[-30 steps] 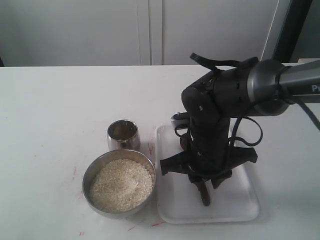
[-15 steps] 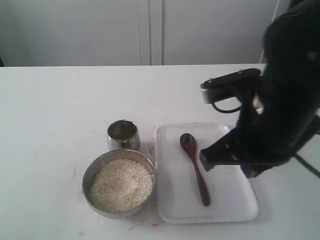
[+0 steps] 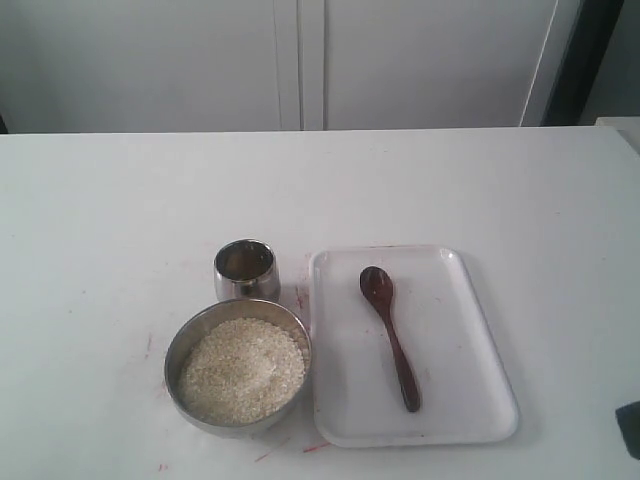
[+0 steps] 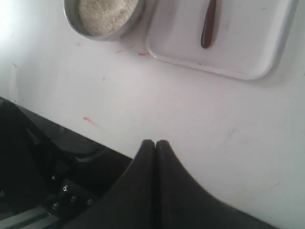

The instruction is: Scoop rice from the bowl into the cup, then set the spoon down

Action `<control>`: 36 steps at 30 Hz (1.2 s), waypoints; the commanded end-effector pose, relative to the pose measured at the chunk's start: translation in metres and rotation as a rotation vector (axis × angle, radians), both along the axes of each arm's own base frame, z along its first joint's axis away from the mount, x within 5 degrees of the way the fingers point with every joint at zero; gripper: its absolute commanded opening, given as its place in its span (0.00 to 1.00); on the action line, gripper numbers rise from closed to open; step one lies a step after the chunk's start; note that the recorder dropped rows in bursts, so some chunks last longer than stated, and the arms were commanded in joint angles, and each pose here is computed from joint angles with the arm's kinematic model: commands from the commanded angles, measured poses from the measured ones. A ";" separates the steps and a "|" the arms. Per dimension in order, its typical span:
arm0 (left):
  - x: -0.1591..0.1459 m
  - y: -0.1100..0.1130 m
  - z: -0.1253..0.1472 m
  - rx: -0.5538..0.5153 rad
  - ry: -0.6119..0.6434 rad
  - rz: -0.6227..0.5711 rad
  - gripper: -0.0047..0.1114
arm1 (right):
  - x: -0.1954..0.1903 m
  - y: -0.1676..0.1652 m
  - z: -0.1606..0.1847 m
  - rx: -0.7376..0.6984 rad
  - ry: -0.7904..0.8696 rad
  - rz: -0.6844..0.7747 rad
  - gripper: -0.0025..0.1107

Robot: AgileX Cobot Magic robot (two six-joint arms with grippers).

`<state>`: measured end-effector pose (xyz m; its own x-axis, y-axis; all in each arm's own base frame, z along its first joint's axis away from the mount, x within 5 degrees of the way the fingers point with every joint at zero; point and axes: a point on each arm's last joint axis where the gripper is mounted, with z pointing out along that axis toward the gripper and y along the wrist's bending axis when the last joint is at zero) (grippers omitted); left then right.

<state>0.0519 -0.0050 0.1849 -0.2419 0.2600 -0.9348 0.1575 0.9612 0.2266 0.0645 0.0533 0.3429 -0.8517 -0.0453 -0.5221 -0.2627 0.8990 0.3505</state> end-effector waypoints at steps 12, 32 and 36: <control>-0.001 0.000 -0.007 -0.003 0.061 -0.005 0.16 | -0.020 -0.021 0.017 0.046 -0.390 0.027 0.02; -0.001 0.000 -0.007 -0.003 0.061 -0.005 0.16 | 0.010 -0.045 -0.055 0.027 -0.979 -0.418 0.02; -0.001 0.000 -0.007 -0.003 0.061 -0.005 0.16 | 0.003 -0.053 -0.072 -0.061 -0.993 -0.509 0.02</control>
